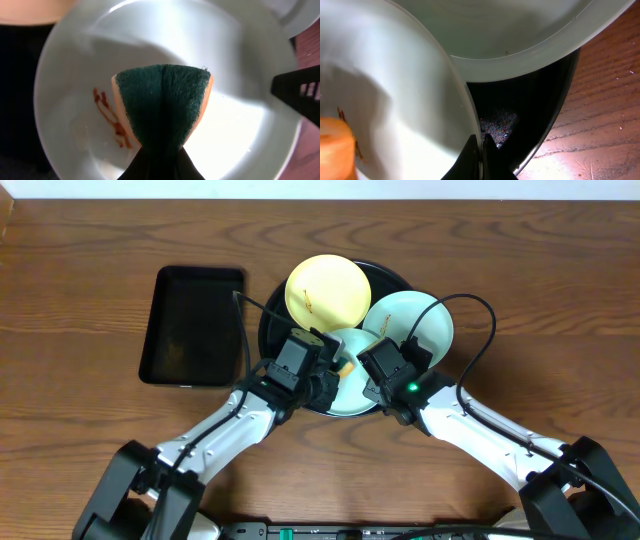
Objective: Clean dirty plates on tray and stack at the side
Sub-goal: 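Scrub the stained plate surface with the sponge in the left gripper, then return the sponge to the small black tray with the left gripper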
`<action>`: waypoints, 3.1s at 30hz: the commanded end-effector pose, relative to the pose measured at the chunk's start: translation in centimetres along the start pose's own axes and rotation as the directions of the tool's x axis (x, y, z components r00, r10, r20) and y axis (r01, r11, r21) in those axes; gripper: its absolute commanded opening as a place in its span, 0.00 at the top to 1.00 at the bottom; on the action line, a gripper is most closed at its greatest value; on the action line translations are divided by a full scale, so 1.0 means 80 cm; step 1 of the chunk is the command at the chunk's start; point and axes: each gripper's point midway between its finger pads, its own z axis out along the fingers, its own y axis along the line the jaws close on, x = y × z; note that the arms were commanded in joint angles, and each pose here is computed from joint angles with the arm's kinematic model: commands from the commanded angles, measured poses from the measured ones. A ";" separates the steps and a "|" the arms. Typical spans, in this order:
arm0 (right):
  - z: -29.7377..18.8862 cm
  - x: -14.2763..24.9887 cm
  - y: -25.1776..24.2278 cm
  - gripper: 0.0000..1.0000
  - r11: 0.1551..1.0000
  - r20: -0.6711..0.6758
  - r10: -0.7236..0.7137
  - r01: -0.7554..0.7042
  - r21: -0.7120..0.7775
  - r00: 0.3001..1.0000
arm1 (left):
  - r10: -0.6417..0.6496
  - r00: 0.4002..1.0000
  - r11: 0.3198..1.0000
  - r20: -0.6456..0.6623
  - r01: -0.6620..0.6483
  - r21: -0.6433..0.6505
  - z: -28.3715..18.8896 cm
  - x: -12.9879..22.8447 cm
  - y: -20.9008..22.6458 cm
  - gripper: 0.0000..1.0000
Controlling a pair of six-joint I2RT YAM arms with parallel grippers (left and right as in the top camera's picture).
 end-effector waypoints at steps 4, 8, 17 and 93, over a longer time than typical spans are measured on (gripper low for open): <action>0.002 -0.001 -0.001 0.98 1.000 0.018 -0.007 0.007 0.013 1.000 | -0.004 1.000 1.000 -0.022 0.004 -0.011 0.008 0.009 0.004 0.93; 0.002 -0.001 -0.001 0.98 1.000 0.020 -0.006 0.006 0.011 1.000 | -0.004 1.000 1.000 -0.024 0.004 -0.012 0.009 0.010 0.004 0.93; 0.002 -0.001 -0.001 0.98 1.000 0.019 -0.006 0.006 0.011 1.000 | -0.001 1.000 1.000 -0.005 0.001 -0.008 0.013 0.013 0.006 0.92; 0.002 0.001 -0.003 0.98 0.999 0.014 -0.039 0.039 0.020 0.999 | 0.019 0.989 0.988 0.144 0.004 -0.154 0.071 -0.005 0.059 0.92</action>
